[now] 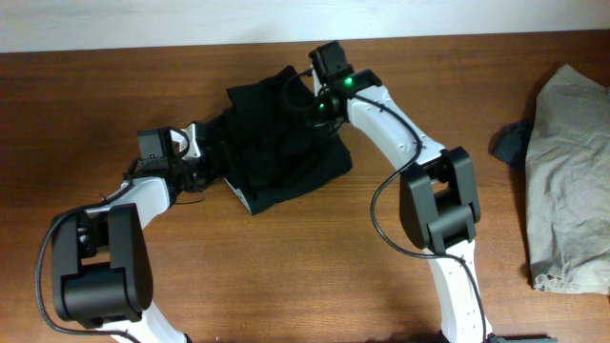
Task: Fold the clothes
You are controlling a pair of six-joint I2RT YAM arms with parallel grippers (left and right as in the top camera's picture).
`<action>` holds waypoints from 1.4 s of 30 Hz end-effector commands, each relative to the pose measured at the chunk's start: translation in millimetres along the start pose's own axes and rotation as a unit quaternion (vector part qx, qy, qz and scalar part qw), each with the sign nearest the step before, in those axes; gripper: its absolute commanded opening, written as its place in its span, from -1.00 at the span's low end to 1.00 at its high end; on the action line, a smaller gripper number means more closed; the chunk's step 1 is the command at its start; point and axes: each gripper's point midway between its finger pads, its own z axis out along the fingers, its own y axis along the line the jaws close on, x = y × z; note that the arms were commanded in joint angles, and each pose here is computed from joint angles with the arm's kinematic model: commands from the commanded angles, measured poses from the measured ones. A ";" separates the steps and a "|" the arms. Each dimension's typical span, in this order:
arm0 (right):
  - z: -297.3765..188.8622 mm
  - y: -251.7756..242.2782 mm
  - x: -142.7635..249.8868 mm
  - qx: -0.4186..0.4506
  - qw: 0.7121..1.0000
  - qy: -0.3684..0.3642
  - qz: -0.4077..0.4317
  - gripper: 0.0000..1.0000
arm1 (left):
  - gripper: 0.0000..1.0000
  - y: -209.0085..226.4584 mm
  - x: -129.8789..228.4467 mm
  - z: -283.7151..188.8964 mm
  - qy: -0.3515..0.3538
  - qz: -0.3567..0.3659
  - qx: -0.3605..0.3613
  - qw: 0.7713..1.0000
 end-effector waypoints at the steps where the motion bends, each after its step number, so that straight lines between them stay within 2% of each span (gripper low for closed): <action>1: 23.2 17.7 23.0 -0.016 0.999 0.032 -0.017 -0.92 | 0.98 -16.9 5.1 7.5 0.012 0.010 0.042 0.999; 16: 33.4 84.8 57.0 -0.065 0.994 0.065 -0.064 -0.92 | 0.98 -7.6 11.7 24.5 0.020 0.008 0.046 0.999; 23: 33.0 88.2 57.7 -0.075 0.994 0.068 -0.051 -0.92 | 0.98 -9.1 9.1 40.2 0.013 0.005 0.077 0.997; 31: 32.4 92.6 59.4 -0.086 0.993 0.072 -0.042 -0.92 | 0.97 -8.7 22.3 60.4 0.022 0.010 0.052 0.998; 33: 32.3 93.0 59.4 -0.087 0.993 0.073 -0.041 -0.92 | 0.69 -3.4 25.6 65.2 0.026 -0.007 0.050 0.998; 35: 32.3 92.7 59.5 -0.087 0.993 0.073 -0.041 -0.92 | 0.27 1.9 27.7 69.9 0.027 -0.022 0.049 0.998; 39: 32.0 91.5 58.2 -0.086 0.993 0.072 -0.040 -0.92 | -0.43 3.7 28.1 71.1 0.027 -0.024 0.049 0.998; 40: 30.1 90.9 55.8 -0.086 0.993 0.069 -0.039 -0.92 | -0.66 3.9 27.5 70.8 0.026 -0.024 0.049 0.998; 41: 21.8 89.5 48.6 -0.086 0.994 0.065 -0.036 -0.92 | -0.99 3.9 27.5 70.8 0.026 -0.024 0.049 0.998; 42: 11.9 88.0 40.1 -0.085 0.994 0.058 -0.034 -0.92 | -0.99 3.9 27.6 70.8 0.026 -0.024 0.049 0.998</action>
